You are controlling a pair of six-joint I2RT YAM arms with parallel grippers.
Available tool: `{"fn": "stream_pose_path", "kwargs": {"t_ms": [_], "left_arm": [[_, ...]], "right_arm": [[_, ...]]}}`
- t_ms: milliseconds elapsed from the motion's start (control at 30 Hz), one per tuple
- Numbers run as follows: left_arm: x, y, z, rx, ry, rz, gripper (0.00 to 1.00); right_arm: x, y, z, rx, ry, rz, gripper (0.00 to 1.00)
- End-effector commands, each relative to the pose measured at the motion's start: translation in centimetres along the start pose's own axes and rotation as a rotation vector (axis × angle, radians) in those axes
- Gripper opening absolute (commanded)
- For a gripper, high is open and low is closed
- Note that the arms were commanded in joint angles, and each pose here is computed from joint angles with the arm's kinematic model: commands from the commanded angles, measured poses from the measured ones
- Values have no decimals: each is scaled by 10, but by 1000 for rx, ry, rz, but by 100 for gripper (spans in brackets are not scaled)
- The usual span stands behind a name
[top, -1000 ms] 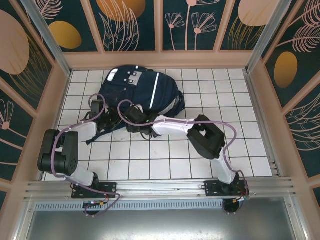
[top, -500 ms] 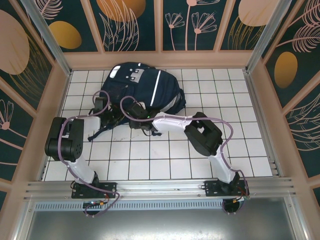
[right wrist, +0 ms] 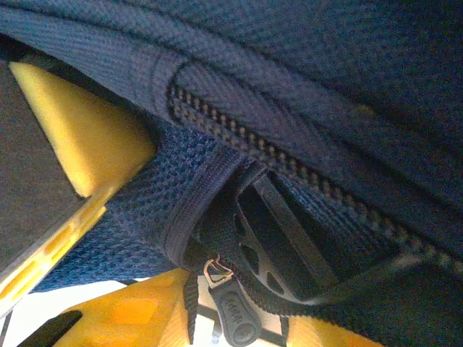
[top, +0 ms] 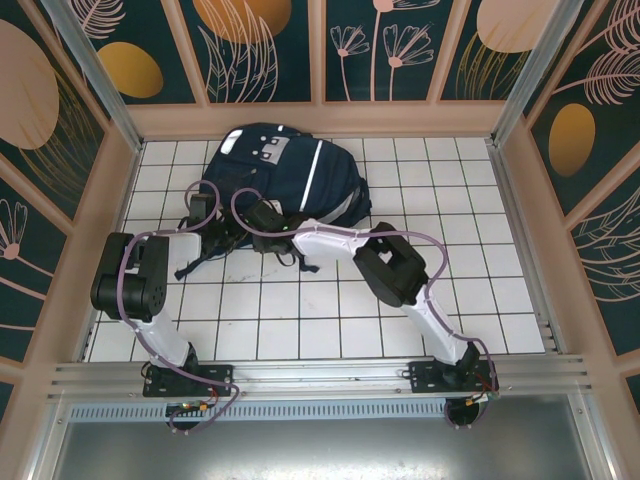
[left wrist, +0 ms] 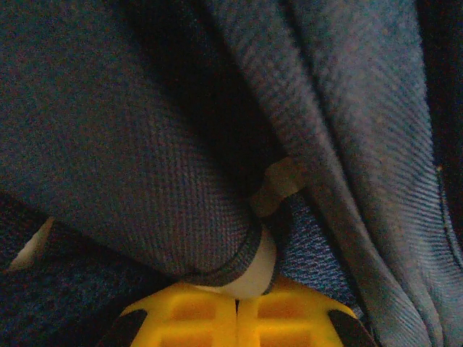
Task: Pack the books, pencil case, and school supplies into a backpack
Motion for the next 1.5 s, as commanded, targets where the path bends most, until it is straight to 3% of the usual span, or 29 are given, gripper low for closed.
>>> {"fn": "stream_pose_path", "kwargs": {"t_ms": [0, 300, 567, 967, 1367, 1467], "left_arm": [[2, 8, 6, -27, 14, 12, 0], [3, 10, 8, -32, 18, 9, 0], [1, 8, 8, -43, 9, 19, 0], [-26, 14, -7, -128, -74, -7, 0], [-67, 27, -31, -224, -182, -8, 0], [-85, 30, -37, -258, -227, -3, 0]], "right_arm": [[2, -3, 13, 64, 0, -40, 36], [17, -12, 25, 155, 27, -78, 26], [17, -18, 16, 197, 15, -72, 0], [7, -45, -49, 278, -37, 1, 0], [50, -160, -104, 484, 10, 114, 0], [53, -171, -111, 494, 6, 112, 0]]}}
Point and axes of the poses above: each hand's point on the last joint's axis, 136 mm out from that joint toward the fingers, its own z axis out along the fingers, its own y axis along the line the jaws close on, x = y × z, the point moved 3 cm from there along -z, back along the fingers, and after that the axes turned 10 degrees about -z, right-handed, at the moved point
